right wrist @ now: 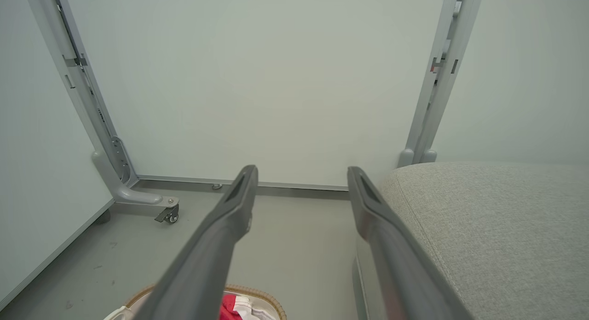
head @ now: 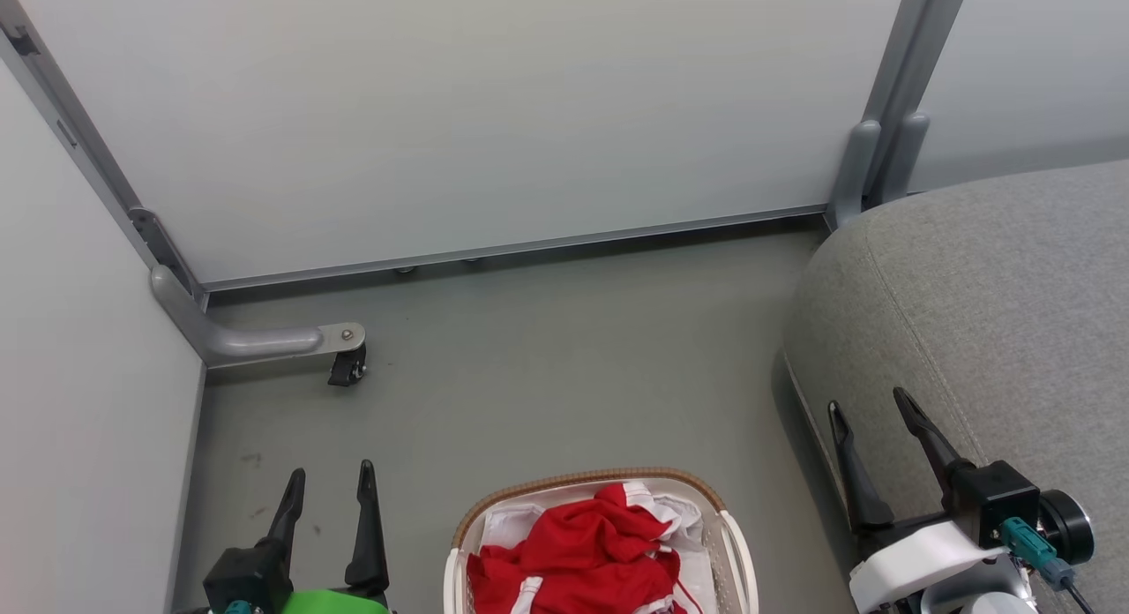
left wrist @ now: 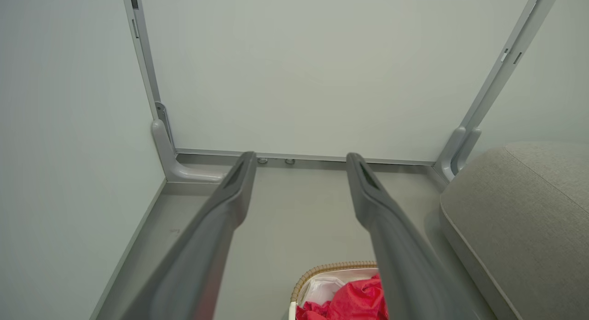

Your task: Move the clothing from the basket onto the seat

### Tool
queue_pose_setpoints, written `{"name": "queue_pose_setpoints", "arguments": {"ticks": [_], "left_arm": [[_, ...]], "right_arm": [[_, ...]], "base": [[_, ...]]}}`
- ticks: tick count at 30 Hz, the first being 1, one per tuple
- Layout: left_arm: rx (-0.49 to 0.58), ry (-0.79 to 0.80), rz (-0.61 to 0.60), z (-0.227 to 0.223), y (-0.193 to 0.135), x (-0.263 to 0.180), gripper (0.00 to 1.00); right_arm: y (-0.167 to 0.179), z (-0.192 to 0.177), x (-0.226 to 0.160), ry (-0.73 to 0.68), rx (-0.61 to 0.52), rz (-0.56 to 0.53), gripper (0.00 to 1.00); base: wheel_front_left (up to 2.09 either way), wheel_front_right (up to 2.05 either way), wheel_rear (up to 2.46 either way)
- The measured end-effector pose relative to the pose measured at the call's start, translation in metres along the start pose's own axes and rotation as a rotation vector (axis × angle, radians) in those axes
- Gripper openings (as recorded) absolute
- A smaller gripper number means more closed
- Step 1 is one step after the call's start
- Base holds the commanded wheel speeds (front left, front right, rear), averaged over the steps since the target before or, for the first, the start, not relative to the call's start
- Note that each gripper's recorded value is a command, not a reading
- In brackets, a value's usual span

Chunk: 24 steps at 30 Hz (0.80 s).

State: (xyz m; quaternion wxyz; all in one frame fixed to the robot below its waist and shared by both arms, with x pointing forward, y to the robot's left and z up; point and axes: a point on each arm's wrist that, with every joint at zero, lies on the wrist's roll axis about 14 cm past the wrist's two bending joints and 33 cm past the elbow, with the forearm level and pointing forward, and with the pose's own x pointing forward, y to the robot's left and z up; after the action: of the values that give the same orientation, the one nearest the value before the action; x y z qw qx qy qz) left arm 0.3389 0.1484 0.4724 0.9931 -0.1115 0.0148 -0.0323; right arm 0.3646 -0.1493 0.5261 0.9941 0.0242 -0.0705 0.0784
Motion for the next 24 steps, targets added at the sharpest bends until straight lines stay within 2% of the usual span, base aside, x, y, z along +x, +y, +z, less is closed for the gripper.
{"name": "queue_pose_setpoints", "arguments": {"ticks": [17,24], "left_arm": [[-0.001,0.012,-0.004,-0.004,-0.001,0.002,1.00],[0.017,0.031,-0.051,-0.009,-0.014,0.008,1.00]], "right_arm": [[-0.003,-0.002,0.000,0.006,0.000,-0.008,1.00],[-0.008,-0.004,0.003,0.011,-0.001,-0.021,1.00]], "base": [[0.00,0.00,0.00],[0.00,0.00,0.00]]}}
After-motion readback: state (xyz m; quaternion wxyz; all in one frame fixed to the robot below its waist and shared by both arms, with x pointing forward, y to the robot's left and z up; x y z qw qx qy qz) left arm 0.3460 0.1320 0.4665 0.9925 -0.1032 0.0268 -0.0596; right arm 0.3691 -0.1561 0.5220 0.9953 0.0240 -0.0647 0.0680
